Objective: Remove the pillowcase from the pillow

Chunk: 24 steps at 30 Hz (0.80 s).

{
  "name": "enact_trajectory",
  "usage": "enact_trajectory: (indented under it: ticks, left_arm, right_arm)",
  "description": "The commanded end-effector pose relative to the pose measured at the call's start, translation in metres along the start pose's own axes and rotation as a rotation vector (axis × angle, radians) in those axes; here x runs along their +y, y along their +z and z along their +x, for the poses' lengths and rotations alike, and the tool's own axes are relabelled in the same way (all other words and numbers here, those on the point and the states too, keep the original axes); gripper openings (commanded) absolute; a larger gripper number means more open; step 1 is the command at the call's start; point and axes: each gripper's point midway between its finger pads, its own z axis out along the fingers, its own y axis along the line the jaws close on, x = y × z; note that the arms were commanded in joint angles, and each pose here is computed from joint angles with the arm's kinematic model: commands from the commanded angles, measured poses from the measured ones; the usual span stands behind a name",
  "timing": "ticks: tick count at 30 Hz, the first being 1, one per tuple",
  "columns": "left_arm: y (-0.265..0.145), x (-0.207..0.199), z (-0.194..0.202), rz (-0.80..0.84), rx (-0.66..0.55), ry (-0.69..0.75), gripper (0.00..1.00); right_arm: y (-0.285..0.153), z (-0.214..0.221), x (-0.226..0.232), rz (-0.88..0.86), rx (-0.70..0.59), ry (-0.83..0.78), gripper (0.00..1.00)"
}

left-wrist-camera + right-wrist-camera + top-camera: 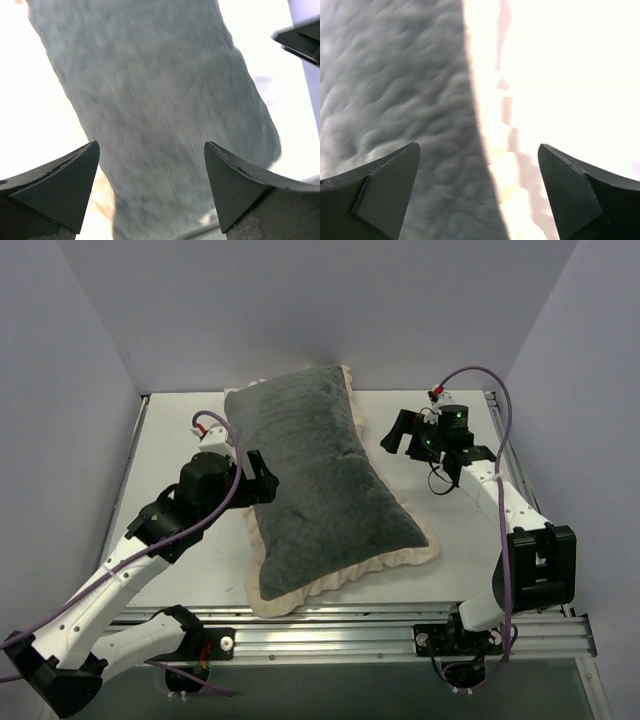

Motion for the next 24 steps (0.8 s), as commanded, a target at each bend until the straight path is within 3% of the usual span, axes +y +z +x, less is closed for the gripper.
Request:
enact_trajectory:
  ticks: [1, 5, 9, 15, 20, 23, 24]
  left_arm:
    - [0.031, 0.011, -0.034, -0.062, -0.060, 0.044, 0.94]
    - [0.074, 0.017, -0.049, -0.036, -0.059, -0.037, 0.94]
    - [0.111, 0.027, -0.036, -0.068, -0.006, -0.060, 0.94]
    - [0.146, 0.045, 0.019, -0.096, 0.124, -0.108, 0.94]
    - [0.154, 0.067, 0.062, -0.154, 0.204, -0.135, 0.94]
    - [0.156, 0.076, 0.088, -0.173, 0.248, -0.168, 0.94]
    - [0.158, 0.078, 0.095, -0.170, 0.258, -0.178, 0.94]
  right_arm:
    - [-0.005, -0.025, 0.009, -0.106, -0.022, 0.036, 1.00]
    - [0.022, -0.031, 0.012, -0.193, 0.011, 0.068, 1.00]
    - [0.067, -0.025, 0.016, -0.285, 0.070, 0.114, 1.00]
    - [0.110, 0.008, 0.051, -0.476, 0.176, 0.113, 1.00]
    - [0.120, 0.028, 0.084, -0.640, 0.204, 0.105, 1.00]
    - [0.112, 0.031, 0.106, -0.762, 0.218, 0.082, 0.80]
    - [0.108, 0.033, 0.116, -0.796, 0.224, 0.073, 0.50]
